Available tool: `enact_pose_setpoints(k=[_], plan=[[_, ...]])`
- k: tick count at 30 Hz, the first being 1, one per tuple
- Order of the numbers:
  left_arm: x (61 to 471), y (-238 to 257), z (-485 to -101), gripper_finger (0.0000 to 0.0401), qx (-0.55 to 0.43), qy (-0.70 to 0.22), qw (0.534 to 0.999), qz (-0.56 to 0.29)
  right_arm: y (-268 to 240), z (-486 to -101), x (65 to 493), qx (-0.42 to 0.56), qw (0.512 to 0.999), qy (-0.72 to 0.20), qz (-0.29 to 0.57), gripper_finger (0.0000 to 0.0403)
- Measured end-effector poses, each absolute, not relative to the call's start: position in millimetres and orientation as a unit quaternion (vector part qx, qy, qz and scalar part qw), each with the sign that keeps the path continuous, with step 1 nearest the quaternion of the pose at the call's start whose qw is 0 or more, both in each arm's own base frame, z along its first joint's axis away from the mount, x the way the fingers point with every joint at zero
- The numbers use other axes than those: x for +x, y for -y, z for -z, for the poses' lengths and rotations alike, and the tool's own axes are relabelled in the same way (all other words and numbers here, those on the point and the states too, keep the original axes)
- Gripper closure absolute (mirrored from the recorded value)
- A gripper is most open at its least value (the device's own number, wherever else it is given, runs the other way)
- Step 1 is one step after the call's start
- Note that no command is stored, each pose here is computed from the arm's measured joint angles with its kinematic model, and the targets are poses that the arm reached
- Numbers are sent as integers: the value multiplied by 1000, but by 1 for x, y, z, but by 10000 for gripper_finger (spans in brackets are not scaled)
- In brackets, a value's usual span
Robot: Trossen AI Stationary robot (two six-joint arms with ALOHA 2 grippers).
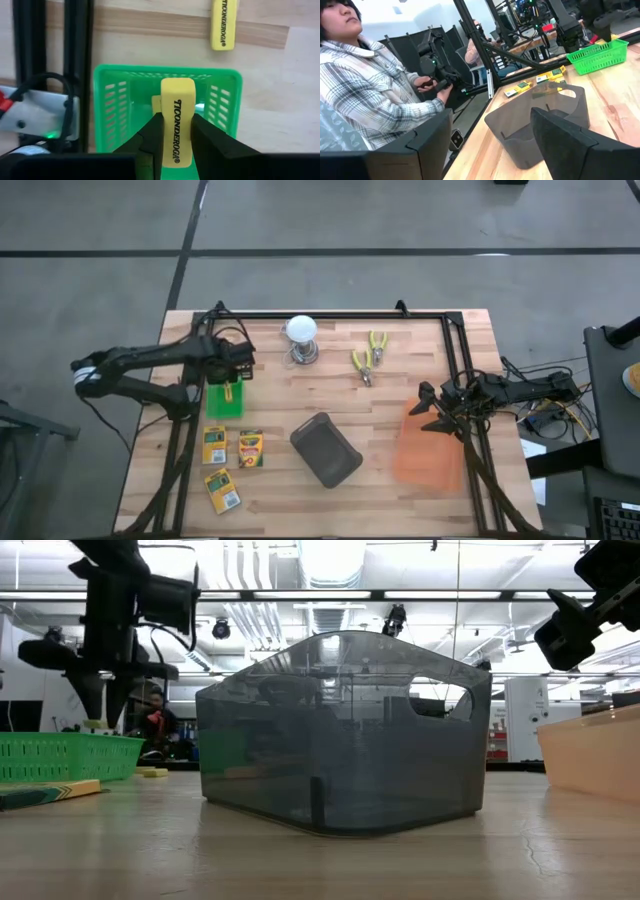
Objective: Pick & Place School Supplies
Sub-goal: Put the yellow eraser into the green bin
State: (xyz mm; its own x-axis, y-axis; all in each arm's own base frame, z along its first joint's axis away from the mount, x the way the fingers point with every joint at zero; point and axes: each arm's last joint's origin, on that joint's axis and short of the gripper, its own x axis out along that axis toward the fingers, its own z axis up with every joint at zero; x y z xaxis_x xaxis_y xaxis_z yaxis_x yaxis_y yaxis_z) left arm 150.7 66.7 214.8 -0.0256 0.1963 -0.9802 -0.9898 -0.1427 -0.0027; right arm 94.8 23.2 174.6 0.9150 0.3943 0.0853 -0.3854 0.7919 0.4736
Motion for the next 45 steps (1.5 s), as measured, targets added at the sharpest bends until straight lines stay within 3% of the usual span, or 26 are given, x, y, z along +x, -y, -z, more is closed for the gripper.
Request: enact_pose_setpoints(k=[33, 45], plan=[[138, -57, -158, 320, -507, -400, 513, -565, -23, -175, 95, 248, 947, -9, -206, 144], [137, -57, -157, 263, -507, -402, 513, -565, -23, -175, 95, 248, 947, -9, -206, 135]])
